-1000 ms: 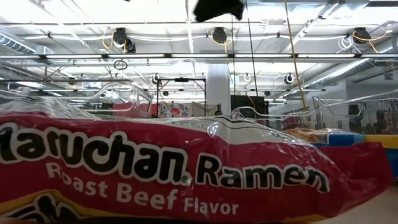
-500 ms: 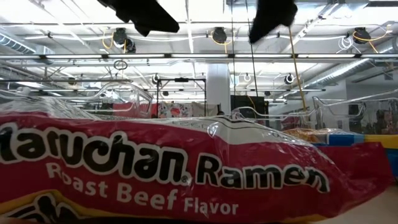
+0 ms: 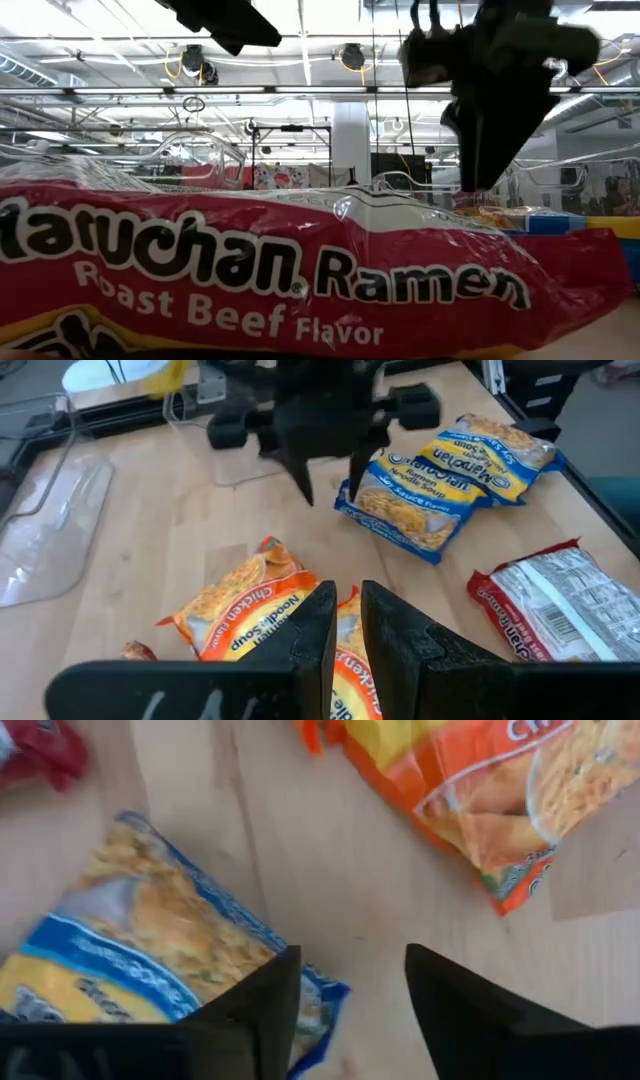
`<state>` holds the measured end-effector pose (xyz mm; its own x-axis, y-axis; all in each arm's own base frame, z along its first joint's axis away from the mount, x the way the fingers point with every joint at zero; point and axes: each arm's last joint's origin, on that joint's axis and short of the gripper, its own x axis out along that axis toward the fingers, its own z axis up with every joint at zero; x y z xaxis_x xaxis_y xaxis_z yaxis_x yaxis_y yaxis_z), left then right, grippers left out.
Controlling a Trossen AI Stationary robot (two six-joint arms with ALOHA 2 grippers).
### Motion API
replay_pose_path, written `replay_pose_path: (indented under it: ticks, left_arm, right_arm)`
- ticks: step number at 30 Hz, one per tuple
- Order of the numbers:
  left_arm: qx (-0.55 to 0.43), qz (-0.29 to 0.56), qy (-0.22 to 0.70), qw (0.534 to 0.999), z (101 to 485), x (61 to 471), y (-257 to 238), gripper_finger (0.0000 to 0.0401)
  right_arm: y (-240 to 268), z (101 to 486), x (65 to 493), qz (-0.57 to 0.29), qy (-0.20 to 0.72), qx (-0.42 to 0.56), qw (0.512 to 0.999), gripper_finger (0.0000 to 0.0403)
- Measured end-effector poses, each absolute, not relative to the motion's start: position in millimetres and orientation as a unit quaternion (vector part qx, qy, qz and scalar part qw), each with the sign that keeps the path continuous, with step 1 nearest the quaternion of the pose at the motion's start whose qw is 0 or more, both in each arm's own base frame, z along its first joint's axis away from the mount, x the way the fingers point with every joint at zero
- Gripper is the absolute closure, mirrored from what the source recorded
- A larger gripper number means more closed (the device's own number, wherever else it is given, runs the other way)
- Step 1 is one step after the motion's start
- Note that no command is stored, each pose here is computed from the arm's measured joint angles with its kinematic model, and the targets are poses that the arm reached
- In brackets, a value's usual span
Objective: Sort Maruchan noodles
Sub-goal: Put the top right blue noodle pack into the bottom left transparent bin
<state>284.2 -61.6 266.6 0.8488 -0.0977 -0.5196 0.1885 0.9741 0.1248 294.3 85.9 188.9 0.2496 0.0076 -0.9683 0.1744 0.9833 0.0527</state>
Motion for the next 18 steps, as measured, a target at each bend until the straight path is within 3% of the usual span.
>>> replay_pose_path:
  ticks: [6, 18]
  left_arm:
    - [0.085, -0.063, 0.268, 0.958, 266, 286, -54, 0.0343]
    - [0.084, -0.057, 0.269, 0.958, 266, 286, -50, 0.0343]
  right_arm:
    - [65, 174, 290, -0.014, 0.644, 0.145, 0.751, 0.0193]
    - [56, 148, 277, -0.035, 0.659, 0.303, 0.687, 0.0196]
